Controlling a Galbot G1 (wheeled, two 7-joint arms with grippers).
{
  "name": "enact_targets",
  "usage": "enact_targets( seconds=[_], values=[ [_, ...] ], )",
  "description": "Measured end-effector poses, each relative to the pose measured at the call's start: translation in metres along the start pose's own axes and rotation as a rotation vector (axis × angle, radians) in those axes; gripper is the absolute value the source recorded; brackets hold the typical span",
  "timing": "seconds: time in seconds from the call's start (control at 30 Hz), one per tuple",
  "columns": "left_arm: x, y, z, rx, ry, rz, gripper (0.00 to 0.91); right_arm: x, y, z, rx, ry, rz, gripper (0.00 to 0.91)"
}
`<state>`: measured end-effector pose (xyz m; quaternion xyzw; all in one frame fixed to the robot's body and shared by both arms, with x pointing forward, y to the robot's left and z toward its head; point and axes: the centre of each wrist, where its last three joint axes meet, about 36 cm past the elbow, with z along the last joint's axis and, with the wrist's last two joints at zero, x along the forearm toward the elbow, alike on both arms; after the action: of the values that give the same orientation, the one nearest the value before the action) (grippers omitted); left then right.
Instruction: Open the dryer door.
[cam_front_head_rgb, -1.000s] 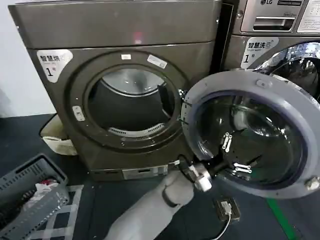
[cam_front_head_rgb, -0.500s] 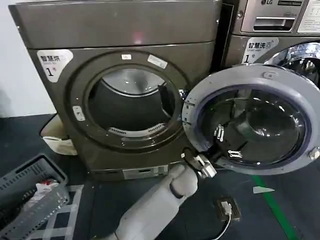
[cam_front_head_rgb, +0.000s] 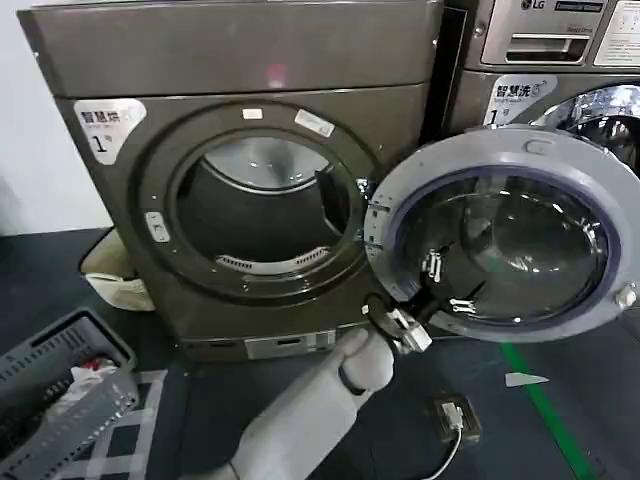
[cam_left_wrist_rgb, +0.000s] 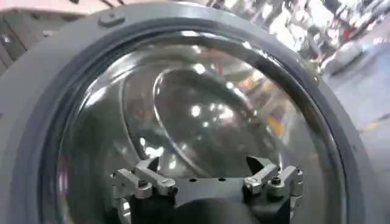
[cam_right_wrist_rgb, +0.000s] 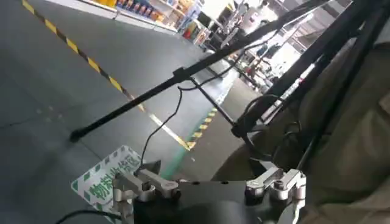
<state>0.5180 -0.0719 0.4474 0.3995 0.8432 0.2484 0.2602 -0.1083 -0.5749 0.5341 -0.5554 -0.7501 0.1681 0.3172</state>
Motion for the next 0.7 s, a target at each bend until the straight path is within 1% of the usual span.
enact_targets(
  seconds=[0.07, 0.3, 0.53, 0.7],
  values=[
    [0.0, 0.0, 0.001, -0.007, 0.013, 0.002, 0.907, 0.0, 0.0, 0.0, 0.0, 0.001, -0.002, 0.907],
    [-0.001, 0.002, 0.01, -0.042, 0.119, -0.019, 0.907, 0.001, 0.001, 0.002, -0.001, 0.003, -0.006, 0.907],
    [-0.003, 0.004, 0.011, -0.041, 0.163, -0.031, 0.907, 0.001, 0.003, 0.002, -0.002, 0.002, -0.01, 0.907],
    [-0.002, 0.005, 0.013, -0.034, 0.154, -0.037, 0.907, 0.001, 0.005, 0.002, -0.003, 0.002, -0.014, 0.907]
  ],
)
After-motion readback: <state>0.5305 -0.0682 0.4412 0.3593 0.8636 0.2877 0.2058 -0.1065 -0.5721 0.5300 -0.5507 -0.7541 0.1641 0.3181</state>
